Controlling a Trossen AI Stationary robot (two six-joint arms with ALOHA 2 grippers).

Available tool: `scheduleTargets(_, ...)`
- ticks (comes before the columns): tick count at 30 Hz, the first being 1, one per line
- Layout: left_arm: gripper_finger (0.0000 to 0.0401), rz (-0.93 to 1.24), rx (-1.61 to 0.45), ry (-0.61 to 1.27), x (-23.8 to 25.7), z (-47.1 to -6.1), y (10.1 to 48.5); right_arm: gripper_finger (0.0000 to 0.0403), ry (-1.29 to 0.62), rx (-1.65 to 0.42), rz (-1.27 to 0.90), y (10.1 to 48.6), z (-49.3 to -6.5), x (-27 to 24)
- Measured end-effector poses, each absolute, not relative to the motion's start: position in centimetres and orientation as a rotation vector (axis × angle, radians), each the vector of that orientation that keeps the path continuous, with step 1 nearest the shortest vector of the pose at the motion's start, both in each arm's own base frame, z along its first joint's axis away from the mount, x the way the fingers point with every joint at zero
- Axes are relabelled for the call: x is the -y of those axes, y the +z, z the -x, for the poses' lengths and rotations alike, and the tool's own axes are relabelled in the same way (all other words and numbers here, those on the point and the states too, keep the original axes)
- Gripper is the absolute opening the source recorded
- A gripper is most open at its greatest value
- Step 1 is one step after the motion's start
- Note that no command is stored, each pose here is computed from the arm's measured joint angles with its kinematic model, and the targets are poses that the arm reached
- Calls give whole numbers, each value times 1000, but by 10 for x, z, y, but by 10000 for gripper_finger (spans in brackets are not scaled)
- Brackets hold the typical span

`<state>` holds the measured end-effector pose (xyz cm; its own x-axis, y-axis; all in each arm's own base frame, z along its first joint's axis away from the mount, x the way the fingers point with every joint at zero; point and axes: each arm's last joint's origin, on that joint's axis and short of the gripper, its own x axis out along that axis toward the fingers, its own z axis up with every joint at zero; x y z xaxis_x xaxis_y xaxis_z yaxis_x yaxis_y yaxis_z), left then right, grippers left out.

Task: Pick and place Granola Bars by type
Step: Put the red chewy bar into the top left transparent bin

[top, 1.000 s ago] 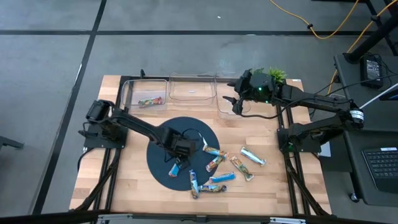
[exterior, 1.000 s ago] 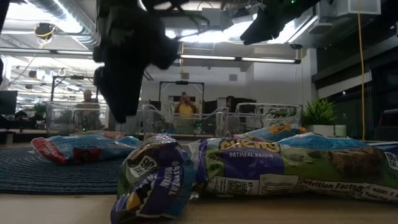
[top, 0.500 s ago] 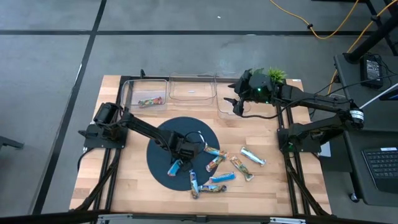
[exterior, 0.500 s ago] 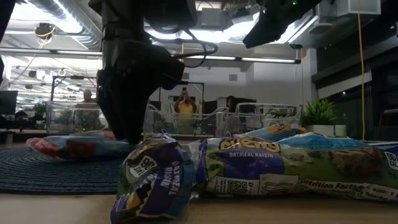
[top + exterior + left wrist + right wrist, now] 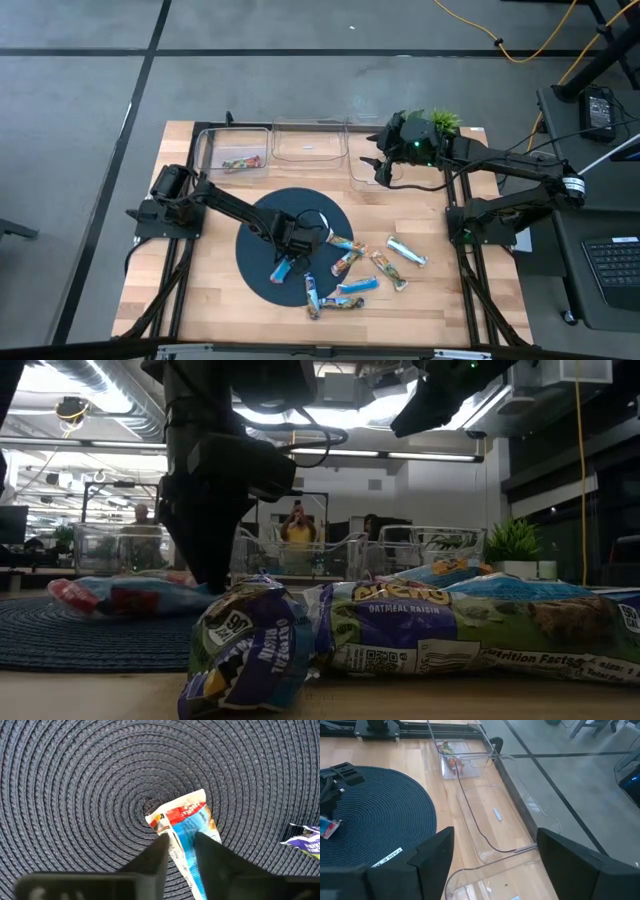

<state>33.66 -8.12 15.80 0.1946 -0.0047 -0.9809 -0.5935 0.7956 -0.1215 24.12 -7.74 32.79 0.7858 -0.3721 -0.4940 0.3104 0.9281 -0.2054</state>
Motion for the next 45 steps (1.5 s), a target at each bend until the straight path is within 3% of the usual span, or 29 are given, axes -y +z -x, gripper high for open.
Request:
scheduleTargets(5, 12, 563, -1325, 448, 81, -336, 158, 284, -369, -556, 115, 328, -241, 77)
scheduleTargets(7, 5, 577, -1325, 442, 81, -336, 160, 284, -369, -556, 115, 328, -241, 77)
scheduleTargets(14, 2, 666, -1259, 394, 79, -325, 198, 284, -369, -556, 115, 328, -241, 77)
scheduleTargets(27, 2, 671, -702, 450, 53, -255, 325, 284, -380, -547, 83, 328, -241, 77)
scheduleTargets(38, 1, 432, -507, 578, 30, -230, 354, 284, -406, -483, -11, 331, -245, 79)
scheduleTargets(45, 1, 331, -486, 628, 13, -222, 362, 284, -277, -464, -41, 332, -247, 75)
